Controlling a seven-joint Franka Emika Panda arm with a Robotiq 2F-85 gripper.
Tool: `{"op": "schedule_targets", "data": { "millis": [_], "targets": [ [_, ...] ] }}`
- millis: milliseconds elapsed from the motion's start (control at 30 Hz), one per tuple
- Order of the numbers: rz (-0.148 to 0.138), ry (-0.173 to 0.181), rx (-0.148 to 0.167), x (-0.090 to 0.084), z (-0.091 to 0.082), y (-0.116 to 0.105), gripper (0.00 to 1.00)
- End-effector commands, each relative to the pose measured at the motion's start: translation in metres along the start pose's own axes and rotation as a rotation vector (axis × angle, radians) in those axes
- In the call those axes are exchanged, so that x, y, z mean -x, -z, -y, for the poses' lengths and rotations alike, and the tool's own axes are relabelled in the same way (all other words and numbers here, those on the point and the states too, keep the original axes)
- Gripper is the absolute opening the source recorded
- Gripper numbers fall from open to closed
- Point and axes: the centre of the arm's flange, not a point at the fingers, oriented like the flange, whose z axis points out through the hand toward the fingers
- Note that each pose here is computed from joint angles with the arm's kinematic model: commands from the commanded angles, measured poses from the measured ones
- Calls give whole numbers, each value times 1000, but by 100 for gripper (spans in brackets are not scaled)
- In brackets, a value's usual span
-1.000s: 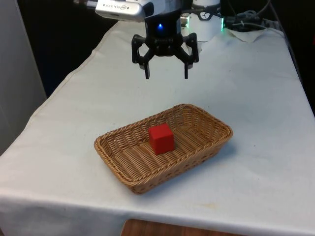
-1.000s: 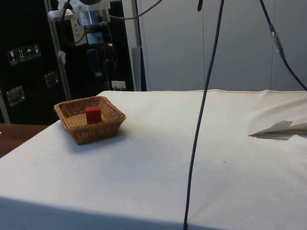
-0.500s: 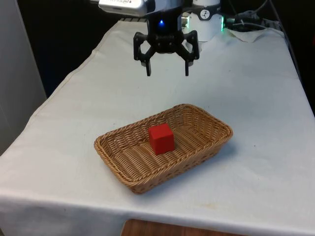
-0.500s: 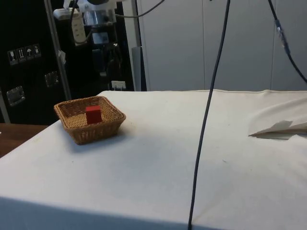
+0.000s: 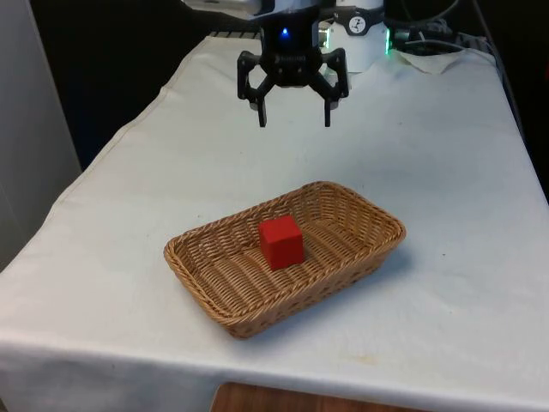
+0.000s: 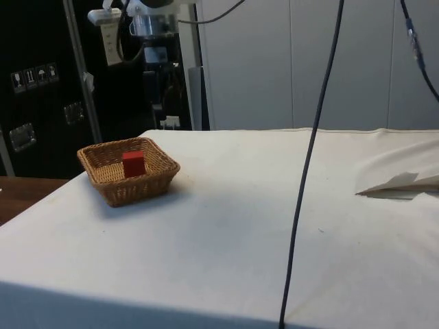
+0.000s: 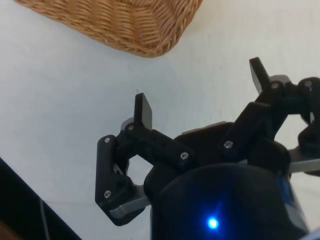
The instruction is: Pick up the cube and place it into the basket.
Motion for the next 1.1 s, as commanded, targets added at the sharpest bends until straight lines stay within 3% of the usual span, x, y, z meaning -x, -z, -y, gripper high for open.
{"op": "schedule_targets", "data": {
  "millis": [0,67,167,367,400,500,1067],
  "targets": [
    [-17,-4,10,3,1,2,100],
    [-7,-1,-1,4,0,0,100],
    [-28,-5,6,12,1,1,100],
    [-40,-9,1,24,1,0,100],
    [-28,-6,-8,21,1,-1,100],
    [-45,-12,-4,33,1,-1,100],
    [-24,-22,-46,75,-1,2,100]
  ]
}}
